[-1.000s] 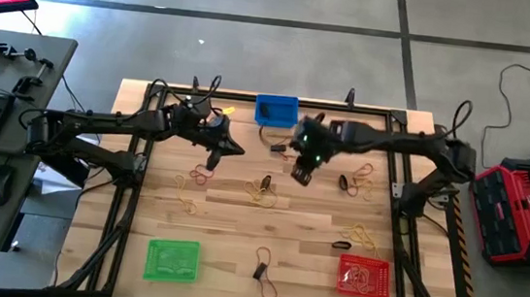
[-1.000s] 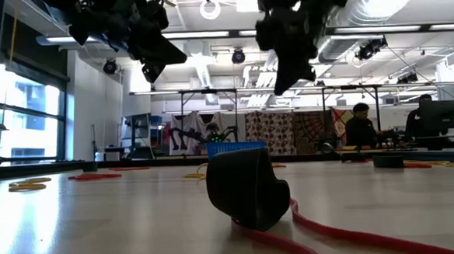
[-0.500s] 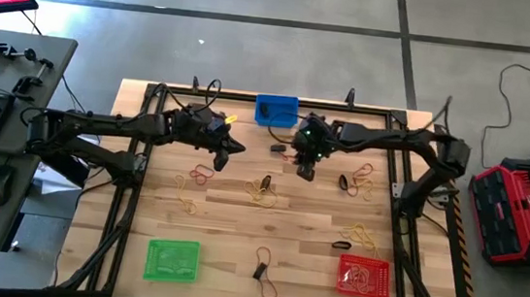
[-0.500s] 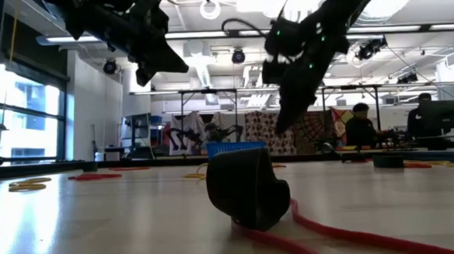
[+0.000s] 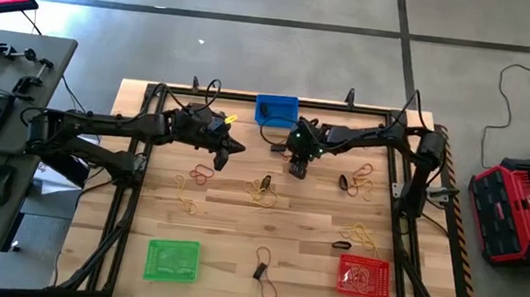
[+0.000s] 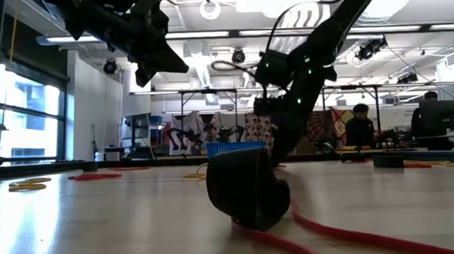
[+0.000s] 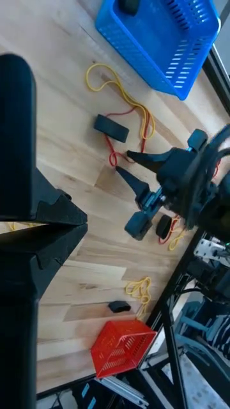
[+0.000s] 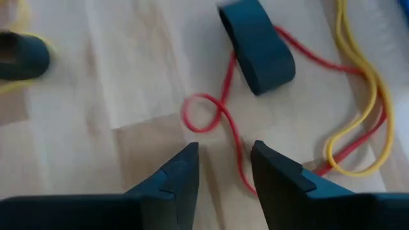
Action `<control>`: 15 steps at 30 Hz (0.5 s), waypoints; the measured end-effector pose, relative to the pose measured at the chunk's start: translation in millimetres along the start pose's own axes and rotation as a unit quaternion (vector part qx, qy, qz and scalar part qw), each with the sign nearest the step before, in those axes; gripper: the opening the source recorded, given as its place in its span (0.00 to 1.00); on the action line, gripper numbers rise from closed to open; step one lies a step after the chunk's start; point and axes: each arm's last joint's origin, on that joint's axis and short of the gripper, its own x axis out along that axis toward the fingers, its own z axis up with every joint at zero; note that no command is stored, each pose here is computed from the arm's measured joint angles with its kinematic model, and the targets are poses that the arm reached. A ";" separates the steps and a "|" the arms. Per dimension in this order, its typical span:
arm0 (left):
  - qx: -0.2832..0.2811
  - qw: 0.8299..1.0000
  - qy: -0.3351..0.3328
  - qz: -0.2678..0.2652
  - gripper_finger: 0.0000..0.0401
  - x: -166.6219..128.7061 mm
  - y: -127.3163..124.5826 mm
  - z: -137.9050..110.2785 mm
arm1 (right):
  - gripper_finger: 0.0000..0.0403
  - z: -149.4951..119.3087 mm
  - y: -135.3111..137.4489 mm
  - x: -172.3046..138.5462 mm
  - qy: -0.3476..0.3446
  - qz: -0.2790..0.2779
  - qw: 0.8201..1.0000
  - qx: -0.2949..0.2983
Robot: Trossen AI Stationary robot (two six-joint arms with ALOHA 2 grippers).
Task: Sort rubber bands into baskets
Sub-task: Put the red rubber band into the green basket
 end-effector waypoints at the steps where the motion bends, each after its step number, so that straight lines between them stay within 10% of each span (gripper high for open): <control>1: 0.000 1.000 0.000 0.000 0.00 0.0 0.0 -0.1 | 0.31 -0.9 -2.0 1.8 0.001 0.005 1.000 0.004; 15: 0.004 1.000 0.001 0.000 0.00 0.0 0.0 -0.1 | 0.03 -1.7 -9.5 4.7 0.004 0.086 0.994 0.067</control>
